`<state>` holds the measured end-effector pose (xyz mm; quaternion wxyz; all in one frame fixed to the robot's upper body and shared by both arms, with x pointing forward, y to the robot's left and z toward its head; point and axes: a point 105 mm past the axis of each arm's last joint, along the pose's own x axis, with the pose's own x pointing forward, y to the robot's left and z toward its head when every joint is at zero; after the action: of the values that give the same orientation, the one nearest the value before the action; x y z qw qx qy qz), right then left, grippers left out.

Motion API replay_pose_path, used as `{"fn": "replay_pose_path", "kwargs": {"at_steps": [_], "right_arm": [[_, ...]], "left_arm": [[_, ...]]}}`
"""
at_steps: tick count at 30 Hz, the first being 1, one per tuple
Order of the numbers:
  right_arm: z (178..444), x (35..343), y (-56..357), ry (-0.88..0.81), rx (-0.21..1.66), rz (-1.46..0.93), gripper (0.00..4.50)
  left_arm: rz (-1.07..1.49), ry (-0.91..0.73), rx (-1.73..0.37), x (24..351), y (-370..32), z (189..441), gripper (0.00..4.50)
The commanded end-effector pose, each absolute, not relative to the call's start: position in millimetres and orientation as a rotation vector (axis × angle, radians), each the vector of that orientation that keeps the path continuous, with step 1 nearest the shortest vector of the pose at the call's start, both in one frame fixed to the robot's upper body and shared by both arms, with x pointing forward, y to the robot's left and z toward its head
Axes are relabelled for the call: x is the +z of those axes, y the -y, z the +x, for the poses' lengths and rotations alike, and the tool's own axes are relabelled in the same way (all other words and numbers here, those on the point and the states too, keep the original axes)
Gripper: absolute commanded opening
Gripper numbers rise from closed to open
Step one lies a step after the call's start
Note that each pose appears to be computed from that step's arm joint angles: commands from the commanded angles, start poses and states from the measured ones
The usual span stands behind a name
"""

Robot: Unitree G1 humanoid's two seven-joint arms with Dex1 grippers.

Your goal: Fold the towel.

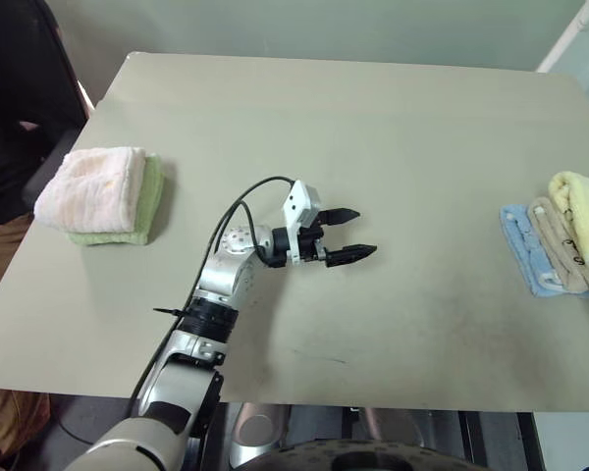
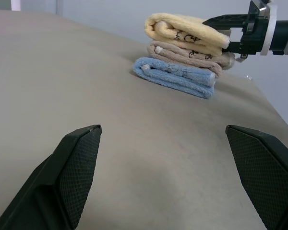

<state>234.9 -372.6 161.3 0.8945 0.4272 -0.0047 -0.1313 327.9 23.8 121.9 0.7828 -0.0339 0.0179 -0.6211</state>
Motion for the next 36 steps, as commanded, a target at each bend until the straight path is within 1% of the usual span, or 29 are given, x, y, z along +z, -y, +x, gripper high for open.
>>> {"fn": "replay_pose_path", "kwargs": {"at_steps": [1, 2, 4, 9, 12, 14, 15, 18, 21, 25, 28, 31, 36], "right_arm": [[227, 183, 373, 0.071, -0.246, 0.858, 4.2], [223, 186, 374, 0.087, -0.246, 0.859, 4.48], [211, 192, 377, 0.12, -0.257, 0.872, 4.48], [200, 201, 376, 0.157, -0.249, 0.881, 4.48], [179, 207, 374, 0.184, -0.236, 0.874, 4.48], [170, 210, 373, 0.186, -0.229, 0.865, 4.48], [165, 213, 369, 0.175, -0.206, 0.826, 4.48], [158, 230, 336, 0.095, -0.054, 0.557, 4.48], [161, 249, 299, 0.066, 0.138, 0.323, 4.48], [169, 258, 277, 0.042, 0.259, 0.144, 4.48], [183, 264, 249, 0.032, 0.414, -0.041, 4.48], [200, 256, 231, 0.027, 0.525, -0.139, 4.48], [229, 238, 216, 0.006, 0.65, -0.133, 4.48]], "left_arm": [[-0.055, -0.003, -1.352, 129, -22, 327, 4.5], [-0.058, -0.002, -1.352, 129, -23, 327, 4.5], [-0.066, 0.007, -1.35, 130, -22, 329, 4.5], [-0.053, 0.034, -1.344, 132, -22, 331, 4.5], [-0.08, 0.077, -1.349, 137, -21, 330, 4.5], [-0.09, 0.095, -1.349, 139, -22, 330, 4.5], [-0.098, 0.11, -1.34, 142, -23, 331, 4.5], [-0.149, 0.212, -1.327, 159, -29, 335, 4.5], [-0.142, 0.214, -1.338, 164, -37, 334, 4.5], [-0.092, 0.195, -1.351, 161, -48, 331, 4.5], [-0.082, 0.189, -1.358, 163, -56, 325, 4.5], [-0.061, 0.188, -1.34, 165, -65, 321, 4.5], [-0.025, 0.132, -1.357, 163, -81, 309, 4.5]]}}
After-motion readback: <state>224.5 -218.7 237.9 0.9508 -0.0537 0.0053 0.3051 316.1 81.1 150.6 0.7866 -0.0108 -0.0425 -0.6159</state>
